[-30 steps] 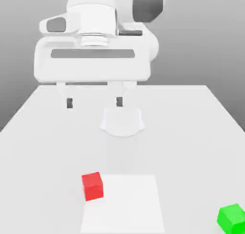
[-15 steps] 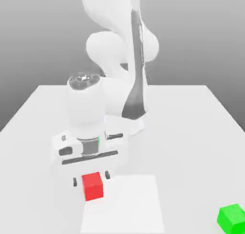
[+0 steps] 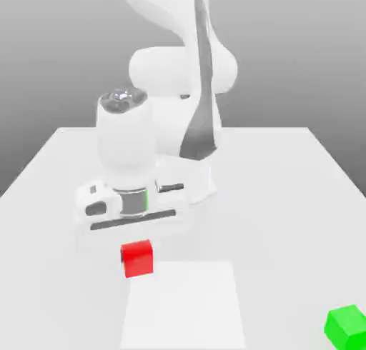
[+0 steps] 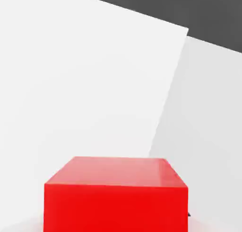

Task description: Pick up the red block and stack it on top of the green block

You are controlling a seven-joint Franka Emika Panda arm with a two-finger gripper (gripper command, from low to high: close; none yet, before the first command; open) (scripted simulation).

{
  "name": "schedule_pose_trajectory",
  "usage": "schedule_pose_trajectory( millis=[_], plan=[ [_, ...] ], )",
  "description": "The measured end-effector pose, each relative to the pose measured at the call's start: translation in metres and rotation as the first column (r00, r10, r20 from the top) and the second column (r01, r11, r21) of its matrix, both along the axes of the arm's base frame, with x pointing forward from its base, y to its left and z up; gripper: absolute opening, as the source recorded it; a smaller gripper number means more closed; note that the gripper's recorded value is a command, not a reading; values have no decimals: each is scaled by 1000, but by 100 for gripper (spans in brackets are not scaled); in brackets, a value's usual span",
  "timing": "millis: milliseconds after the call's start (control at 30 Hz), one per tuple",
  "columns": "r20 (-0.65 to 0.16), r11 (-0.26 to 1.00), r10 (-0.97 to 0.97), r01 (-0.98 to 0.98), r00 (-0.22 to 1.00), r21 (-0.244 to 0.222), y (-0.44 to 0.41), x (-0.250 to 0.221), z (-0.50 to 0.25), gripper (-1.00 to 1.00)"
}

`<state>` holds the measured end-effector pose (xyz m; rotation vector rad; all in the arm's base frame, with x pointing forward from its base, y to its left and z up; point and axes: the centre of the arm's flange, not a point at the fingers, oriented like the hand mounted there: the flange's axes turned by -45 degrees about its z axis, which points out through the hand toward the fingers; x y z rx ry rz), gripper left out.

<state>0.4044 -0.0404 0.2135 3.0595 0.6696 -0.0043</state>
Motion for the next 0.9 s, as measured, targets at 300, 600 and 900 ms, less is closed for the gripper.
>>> schedule_pose_trajectory(
  millis=[300,600,900],
  plan=[
    [-3,917,398,-398,917,-8,193,74,22,-100],
    [0,818,575,-575,818,11,309,70,-25,100],
    [1,817,577,-577,817,10,311,71,13,100]
  ],
)
